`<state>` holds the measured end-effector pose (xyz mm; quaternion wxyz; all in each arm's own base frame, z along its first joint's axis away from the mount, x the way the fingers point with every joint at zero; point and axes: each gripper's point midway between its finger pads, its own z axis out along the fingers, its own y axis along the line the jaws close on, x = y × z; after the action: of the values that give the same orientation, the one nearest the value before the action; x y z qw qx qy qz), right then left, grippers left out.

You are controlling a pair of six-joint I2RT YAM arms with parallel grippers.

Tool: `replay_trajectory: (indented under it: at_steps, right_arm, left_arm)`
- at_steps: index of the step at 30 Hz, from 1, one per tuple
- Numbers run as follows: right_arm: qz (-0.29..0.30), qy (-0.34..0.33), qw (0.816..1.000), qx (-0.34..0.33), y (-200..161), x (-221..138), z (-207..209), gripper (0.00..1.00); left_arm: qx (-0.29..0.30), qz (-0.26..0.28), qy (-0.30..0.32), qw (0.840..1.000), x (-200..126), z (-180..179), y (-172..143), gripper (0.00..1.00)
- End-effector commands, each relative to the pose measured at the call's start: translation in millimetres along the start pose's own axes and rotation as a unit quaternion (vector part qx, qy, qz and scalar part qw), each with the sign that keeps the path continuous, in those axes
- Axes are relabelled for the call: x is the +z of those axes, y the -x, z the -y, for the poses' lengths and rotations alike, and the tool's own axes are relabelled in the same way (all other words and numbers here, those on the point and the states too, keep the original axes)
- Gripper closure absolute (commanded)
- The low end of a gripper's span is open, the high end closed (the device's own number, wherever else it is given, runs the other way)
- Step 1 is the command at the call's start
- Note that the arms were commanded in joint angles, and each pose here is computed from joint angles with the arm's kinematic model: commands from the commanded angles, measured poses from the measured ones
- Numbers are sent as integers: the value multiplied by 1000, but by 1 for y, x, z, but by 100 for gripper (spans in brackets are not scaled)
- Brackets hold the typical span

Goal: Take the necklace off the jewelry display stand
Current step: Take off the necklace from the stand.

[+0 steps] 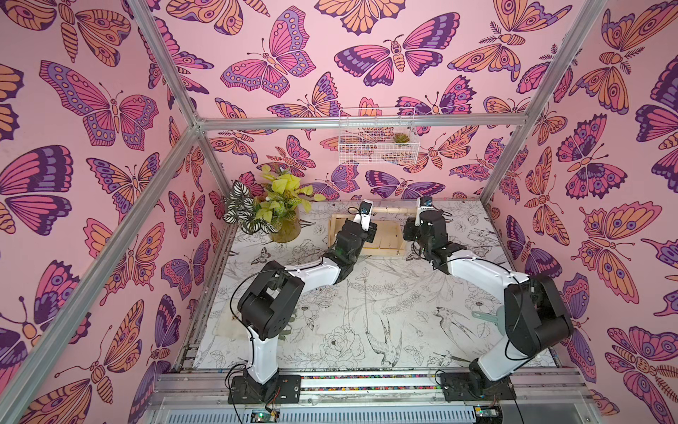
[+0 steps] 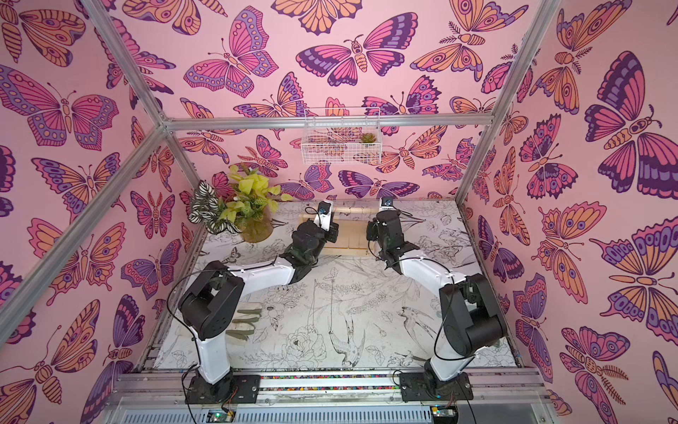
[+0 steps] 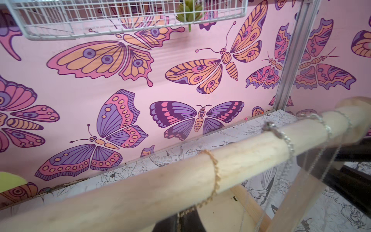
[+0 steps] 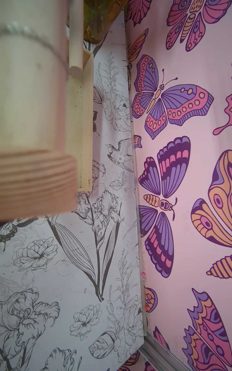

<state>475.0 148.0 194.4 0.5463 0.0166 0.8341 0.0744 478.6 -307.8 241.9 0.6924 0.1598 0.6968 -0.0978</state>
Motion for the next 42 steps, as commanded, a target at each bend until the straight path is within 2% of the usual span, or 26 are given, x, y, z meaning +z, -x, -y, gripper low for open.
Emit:
replay_trajectory:
  at_steps: [1, 12, 24, 36, 42]
  right_arm:
    - [-112, -12, 994, -6, -71, 9, 11, 84]
    - [-111, -13, 994, -5, -71, 8, 12, 84]
    - [-110, -12, 994, -6, -70, 8, 11, 84]
    - [-111, -9, 994, -5, -70, 8, 10, 84]
    - [-110, -6, 994, -4, -68, 8, 9, 84]
  left_arm:
    - [5, 3, 20, 1000, -7, -20, 11, 100]
    - [14, 1, 43, 999, -7, -47, 15, 100]
    - [7, -1, 84, 996, -18, -91, 18, 100]
    - [10, 26, 88, 996, -41, -101, 50, 100]
    - [-18, 15, 42, 999, -66, -90, 67, 100]
